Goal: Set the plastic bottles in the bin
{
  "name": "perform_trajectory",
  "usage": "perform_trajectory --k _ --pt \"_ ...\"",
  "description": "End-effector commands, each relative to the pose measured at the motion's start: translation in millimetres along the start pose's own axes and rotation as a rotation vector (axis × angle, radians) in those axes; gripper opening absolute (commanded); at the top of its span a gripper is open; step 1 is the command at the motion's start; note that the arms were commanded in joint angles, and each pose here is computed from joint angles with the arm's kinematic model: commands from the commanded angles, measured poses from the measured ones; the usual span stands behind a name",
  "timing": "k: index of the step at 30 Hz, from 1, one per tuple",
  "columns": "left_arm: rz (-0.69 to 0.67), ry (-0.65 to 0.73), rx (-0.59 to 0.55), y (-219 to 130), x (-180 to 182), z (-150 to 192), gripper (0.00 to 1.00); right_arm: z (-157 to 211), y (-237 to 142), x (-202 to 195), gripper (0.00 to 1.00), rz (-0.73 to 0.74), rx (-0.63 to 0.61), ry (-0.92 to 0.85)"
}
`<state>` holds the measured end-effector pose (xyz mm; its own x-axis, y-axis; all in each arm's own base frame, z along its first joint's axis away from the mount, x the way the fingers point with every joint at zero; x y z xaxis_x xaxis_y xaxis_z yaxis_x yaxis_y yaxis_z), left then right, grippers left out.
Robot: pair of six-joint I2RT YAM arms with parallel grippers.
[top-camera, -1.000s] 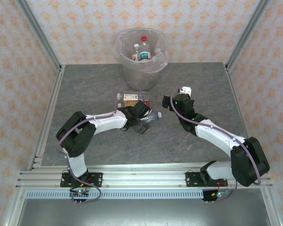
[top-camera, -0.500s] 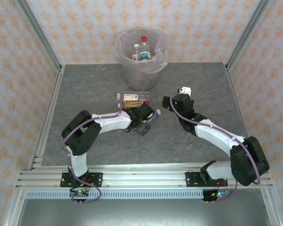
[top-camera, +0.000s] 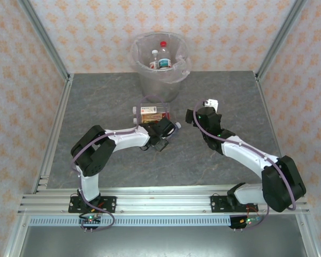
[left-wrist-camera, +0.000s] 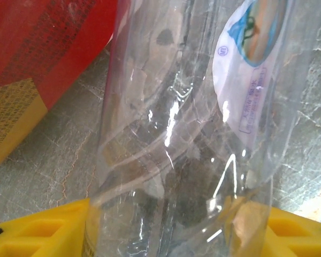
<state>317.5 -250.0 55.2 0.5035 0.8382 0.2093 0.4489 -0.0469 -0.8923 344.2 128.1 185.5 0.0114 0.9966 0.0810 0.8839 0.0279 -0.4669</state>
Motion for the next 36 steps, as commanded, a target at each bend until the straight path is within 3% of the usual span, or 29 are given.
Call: perform_trajectory --k 1,18,27,36 --pt "0.010 -0.030 -0.057 -18 4 -14 0.60 -24 -10 -3 0.99 0.021 -0.065 0.031" --pt "0.114 -0.120 -0.171 -54 2 -31 0.49 -26 -13 -10 0.99 0.048 -0.098 0.050" --pt "0.181 -0.289 -0.327 -102 32 -61 0.49 -33 -17 -4 0.99 0.010 -0.098 0.076" --pt "0.225 -0.451 -0.565 -166 68 -109 0.49 -28 -23 -3 0.99 -0.035 -0.094 0.171"
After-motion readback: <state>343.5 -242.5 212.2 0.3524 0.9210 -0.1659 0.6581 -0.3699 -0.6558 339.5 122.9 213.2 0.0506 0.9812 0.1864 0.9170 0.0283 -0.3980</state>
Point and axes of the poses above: each hand's point on the last joint's axis, 136 mm out from that joint toward the fingers, its own y axis out along the fingers, its own x axis along the line the jaws close on, z = x × y, the point moved 3 cm from there along -y, back along the fingers, and after that the axes turned 6 degrees about -y, right-handed, at the moved point
